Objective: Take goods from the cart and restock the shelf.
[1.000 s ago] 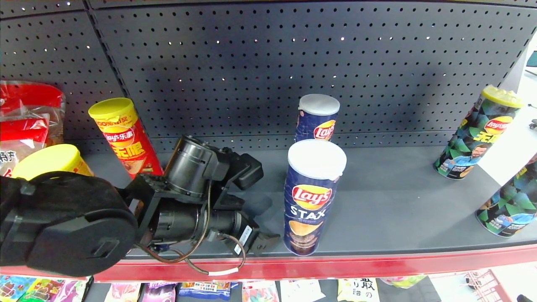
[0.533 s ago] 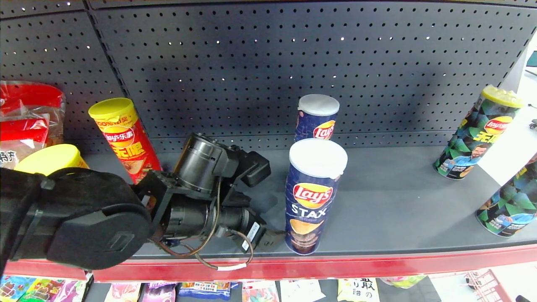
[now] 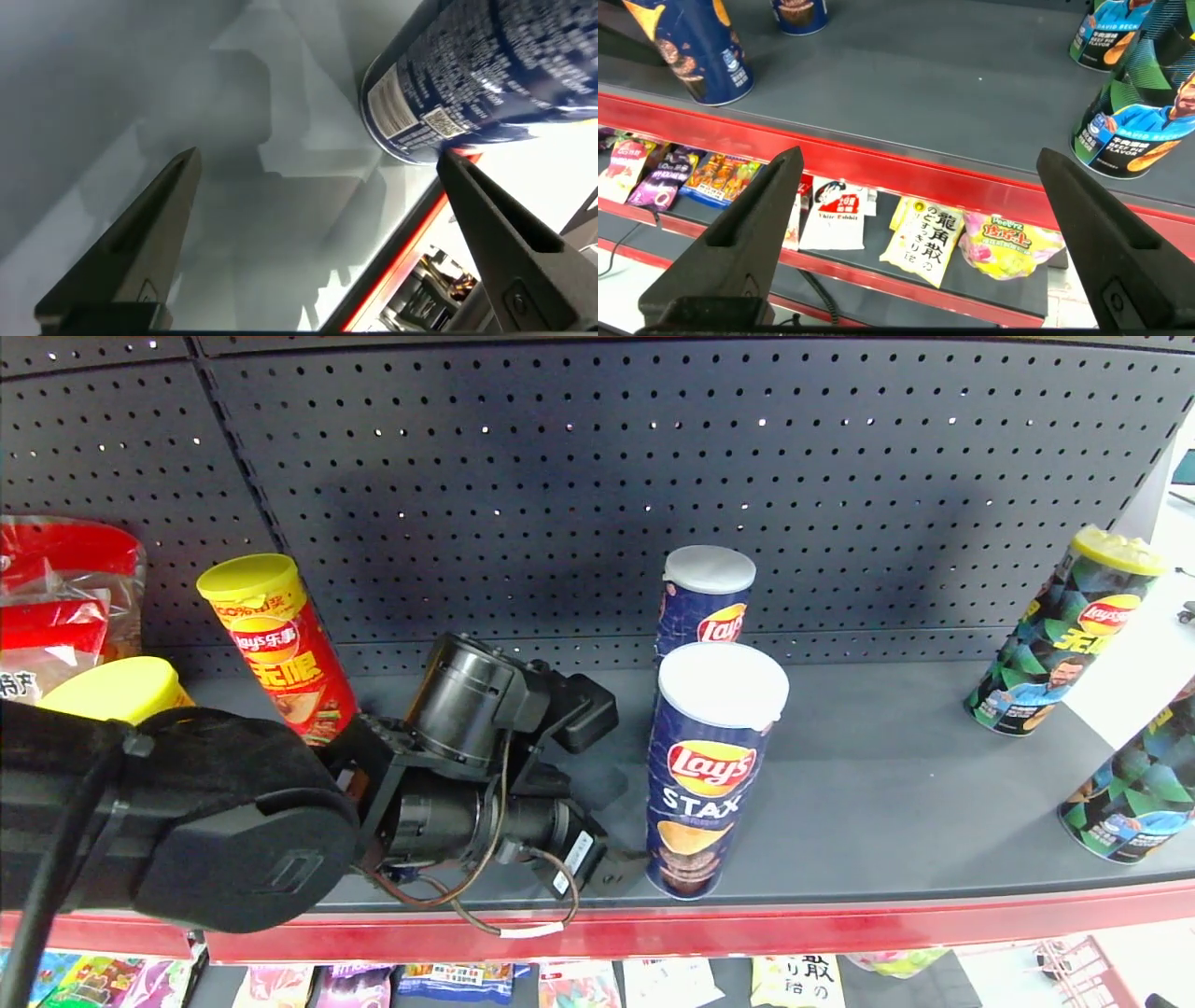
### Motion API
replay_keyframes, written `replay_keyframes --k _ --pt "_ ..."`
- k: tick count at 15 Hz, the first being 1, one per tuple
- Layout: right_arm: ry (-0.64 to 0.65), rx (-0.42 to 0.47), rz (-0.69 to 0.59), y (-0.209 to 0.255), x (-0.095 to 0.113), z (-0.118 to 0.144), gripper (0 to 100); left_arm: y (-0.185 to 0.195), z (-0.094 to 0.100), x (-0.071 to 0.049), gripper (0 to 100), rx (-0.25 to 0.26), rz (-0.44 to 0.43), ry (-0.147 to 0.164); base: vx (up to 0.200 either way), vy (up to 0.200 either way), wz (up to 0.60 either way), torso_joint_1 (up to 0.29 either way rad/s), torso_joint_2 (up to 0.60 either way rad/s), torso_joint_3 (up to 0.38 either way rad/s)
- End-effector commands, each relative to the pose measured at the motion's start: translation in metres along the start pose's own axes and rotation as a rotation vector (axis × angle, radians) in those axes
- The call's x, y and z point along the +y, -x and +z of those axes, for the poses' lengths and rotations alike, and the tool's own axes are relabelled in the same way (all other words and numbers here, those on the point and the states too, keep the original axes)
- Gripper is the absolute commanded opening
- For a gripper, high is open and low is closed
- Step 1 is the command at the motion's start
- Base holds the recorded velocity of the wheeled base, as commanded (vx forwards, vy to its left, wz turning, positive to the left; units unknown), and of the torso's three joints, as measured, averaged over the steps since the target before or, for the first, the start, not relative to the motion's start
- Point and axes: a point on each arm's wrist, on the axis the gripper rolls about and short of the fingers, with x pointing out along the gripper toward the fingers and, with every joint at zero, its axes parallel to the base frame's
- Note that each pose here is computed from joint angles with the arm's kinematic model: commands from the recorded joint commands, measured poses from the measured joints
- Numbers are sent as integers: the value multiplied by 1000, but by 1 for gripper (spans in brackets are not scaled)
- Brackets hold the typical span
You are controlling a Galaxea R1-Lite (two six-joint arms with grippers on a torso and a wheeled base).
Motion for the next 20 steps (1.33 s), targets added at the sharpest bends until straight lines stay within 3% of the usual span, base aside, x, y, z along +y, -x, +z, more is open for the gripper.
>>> replay_keyframes --k 1,4,8,20 --pt "0 4 1 -1 0 0 100 -2 2 -2 100 -3 -5 -5 0 0 0 0 0 0" --pt "0 2 1 0 0 0 100 3 -4 0 100 10 3 5 0 0 0 0 0 0" --pt "0 1 1 0 0 0 100 14 -14 12 100 20 39 32 0 0 0 0 0 0" --pt "1 -1 1 0 0 0 100 0 0 7 100 0 19 14 0 0 0 0 0 0"
